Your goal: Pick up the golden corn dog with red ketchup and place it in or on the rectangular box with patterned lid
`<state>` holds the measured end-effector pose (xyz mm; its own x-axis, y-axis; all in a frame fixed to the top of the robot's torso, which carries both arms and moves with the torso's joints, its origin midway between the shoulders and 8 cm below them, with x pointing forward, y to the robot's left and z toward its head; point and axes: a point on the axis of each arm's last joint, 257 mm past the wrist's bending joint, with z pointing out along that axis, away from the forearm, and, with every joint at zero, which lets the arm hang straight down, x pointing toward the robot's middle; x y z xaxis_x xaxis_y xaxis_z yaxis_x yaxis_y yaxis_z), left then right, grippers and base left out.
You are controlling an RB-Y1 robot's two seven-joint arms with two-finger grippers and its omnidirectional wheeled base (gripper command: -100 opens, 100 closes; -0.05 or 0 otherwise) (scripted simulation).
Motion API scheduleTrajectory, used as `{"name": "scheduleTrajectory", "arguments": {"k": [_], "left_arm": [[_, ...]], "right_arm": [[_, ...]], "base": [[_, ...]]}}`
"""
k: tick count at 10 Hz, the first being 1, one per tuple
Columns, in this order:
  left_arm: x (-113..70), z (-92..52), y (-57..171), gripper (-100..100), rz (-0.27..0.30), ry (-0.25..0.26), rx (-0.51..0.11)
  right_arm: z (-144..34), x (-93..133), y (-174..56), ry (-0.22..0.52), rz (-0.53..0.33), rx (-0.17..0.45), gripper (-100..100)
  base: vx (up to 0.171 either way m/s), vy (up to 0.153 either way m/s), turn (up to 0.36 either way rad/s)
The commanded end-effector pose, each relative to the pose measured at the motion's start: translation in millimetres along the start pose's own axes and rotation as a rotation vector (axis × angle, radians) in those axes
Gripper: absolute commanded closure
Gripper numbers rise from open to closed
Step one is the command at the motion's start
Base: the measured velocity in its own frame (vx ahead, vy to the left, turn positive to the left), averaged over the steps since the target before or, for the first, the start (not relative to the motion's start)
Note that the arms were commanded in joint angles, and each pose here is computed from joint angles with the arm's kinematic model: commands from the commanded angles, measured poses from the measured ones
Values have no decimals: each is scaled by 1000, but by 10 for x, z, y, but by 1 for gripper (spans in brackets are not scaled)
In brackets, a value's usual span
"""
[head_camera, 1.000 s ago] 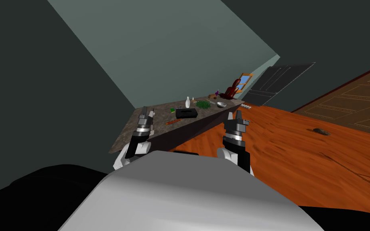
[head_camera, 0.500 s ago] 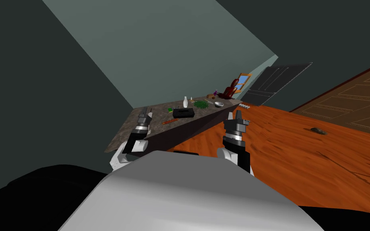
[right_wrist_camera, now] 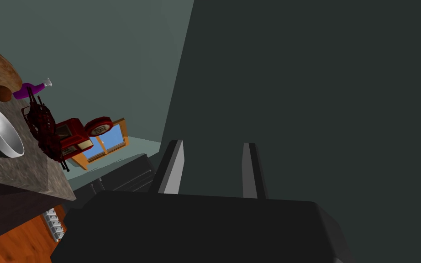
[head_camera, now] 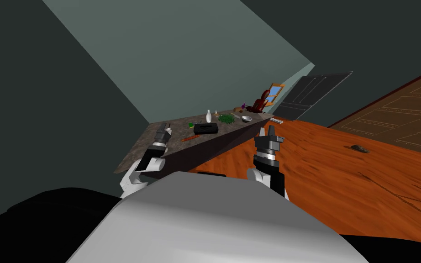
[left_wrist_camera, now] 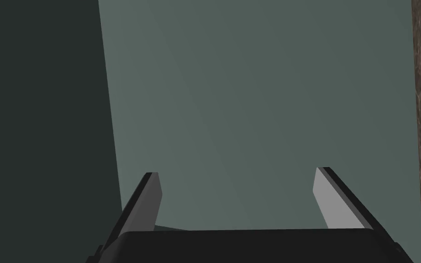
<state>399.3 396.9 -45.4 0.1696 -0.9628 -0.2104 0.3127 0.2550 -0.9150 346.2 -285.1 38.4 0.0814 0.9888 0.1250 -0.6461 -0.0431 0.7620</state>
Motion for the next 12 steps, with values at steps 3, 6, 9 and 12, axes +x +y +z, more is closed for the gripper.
{"name": "scheduleTrajectory", "arguments": {"k": [3,6,9,12], "left_arm": [[-255,66,359,-100,-29,-27,-120],[-384,79,556,-100,-43,-45,-194],[-517,66,794,-100,-59,-68,-287],[-643,44,993,-100,-75,-90,-367]], "right_arm": [[0,0,0,0,0,0,0],[0,0,0,0,0,0,0],[0,0,0,0,0,0,0],[0,0,0,0,0,0,0]], "base": [[17,-86,-9],[5,-63,-6],[21,-78,-5],[28,-63,-5]]}}
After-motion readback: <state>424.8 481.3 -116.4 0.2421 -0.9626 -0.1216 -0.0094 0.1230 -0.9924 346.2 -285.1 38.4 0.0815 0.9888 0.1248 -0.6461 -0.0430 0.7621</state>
